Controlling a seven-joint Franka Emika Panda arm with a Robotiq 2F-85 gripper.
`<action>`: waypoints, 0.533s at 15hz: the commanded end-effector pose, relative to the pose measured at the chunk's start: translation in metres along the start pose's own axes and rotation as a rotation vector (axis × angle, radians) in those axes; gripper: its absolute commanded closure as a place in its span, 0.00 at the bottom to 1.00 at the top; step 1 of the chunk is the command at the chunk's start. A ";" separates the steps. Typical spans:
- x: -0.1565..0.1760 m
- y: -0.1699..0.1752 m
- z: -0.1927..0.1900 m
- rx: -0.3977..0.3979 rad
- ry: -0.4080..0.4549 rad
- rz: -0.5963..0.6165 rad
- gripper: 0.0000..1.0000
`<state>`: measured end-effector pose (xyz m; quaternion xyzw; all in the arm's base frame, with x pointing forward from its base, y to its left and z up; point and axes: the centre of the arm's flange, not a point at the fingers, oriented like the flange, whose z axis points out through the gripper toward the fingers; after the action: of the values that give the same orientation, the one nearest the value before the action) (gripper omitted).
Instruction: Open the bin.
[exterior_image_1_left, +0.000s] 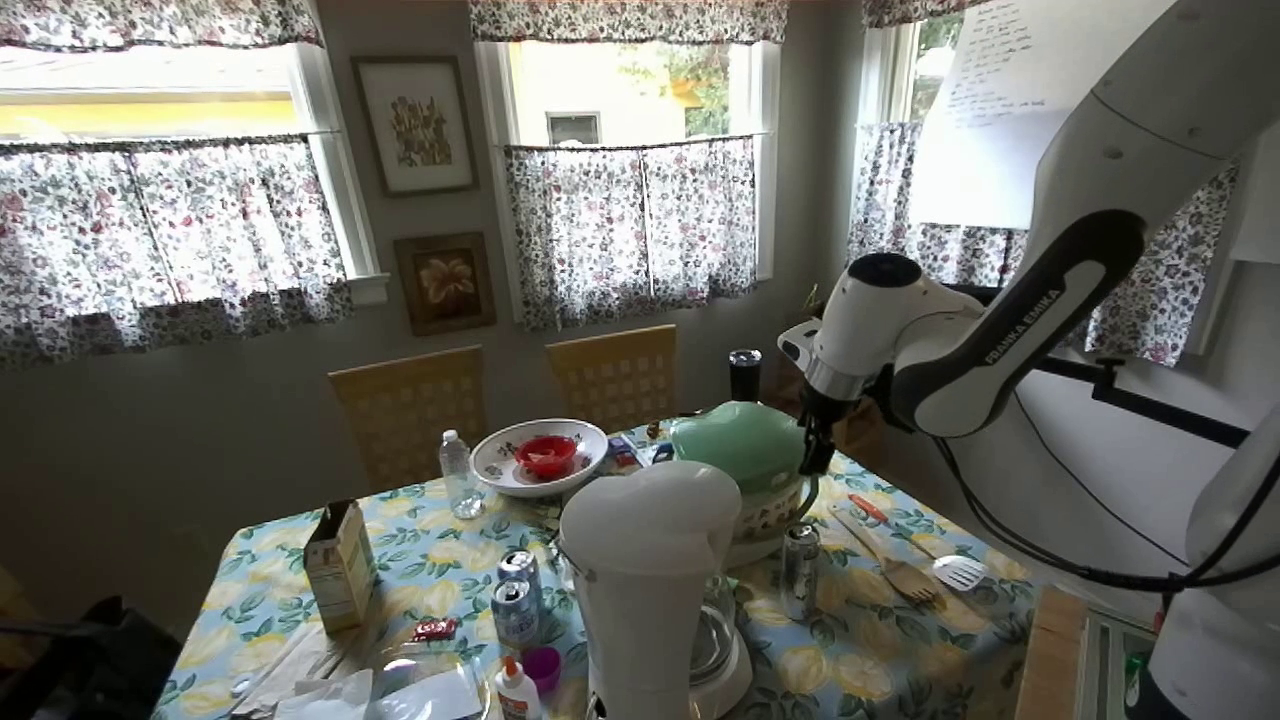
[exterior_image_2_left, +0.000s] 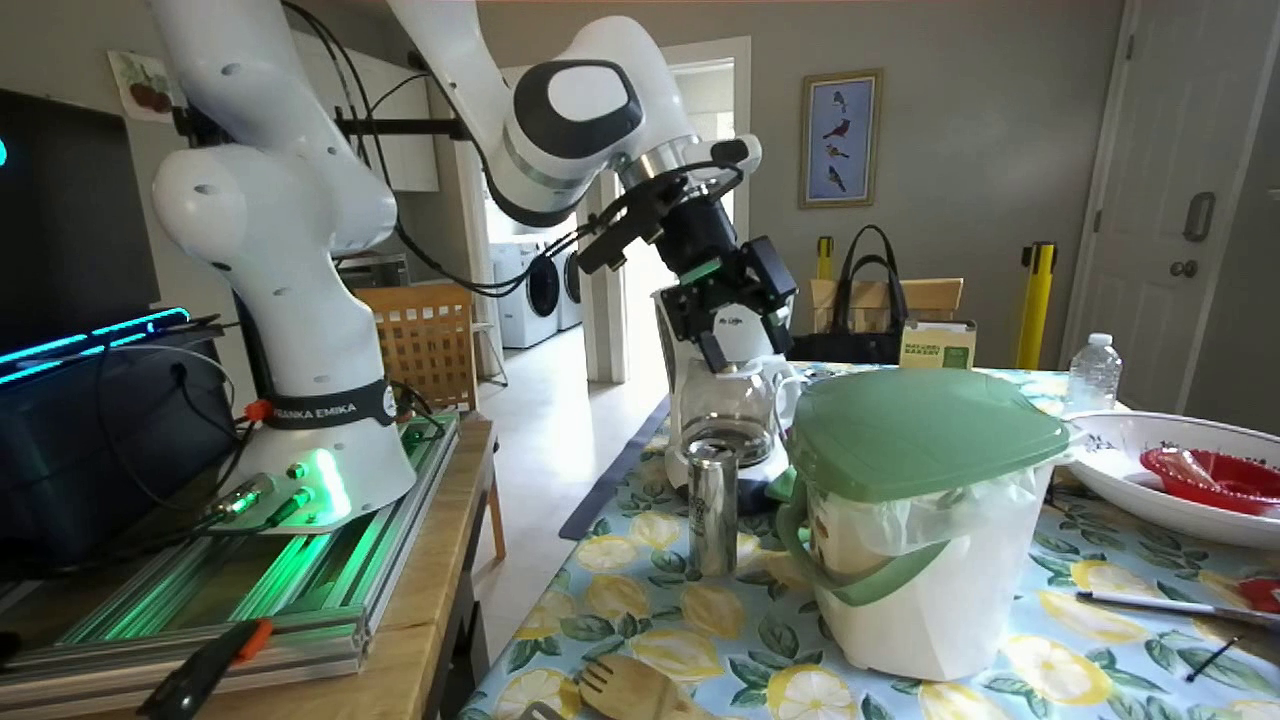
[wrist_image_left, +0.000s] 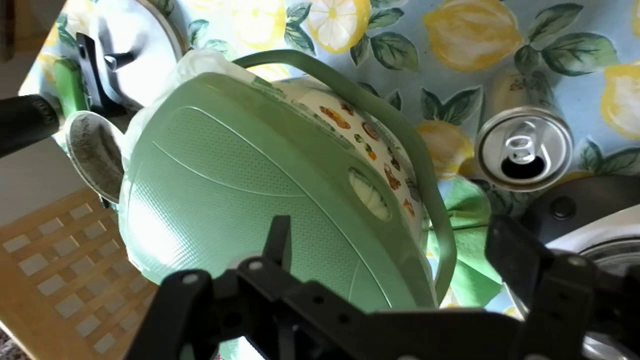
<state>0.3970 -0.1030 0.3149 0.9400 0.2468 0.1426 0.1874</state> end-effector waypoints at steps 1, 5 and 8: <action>-0.003 -0.014 0.025 -0.051 0.018 0.002 0.00; -0.004 -0.020 0.033 -0.050 0.008 0.014 0.00; -0.005 -0.022 0.042 -0.092 0.006 0.009 0.00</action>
<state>0.3906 -0.0975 0.2978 0.9362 0.2402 0.1467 0.2105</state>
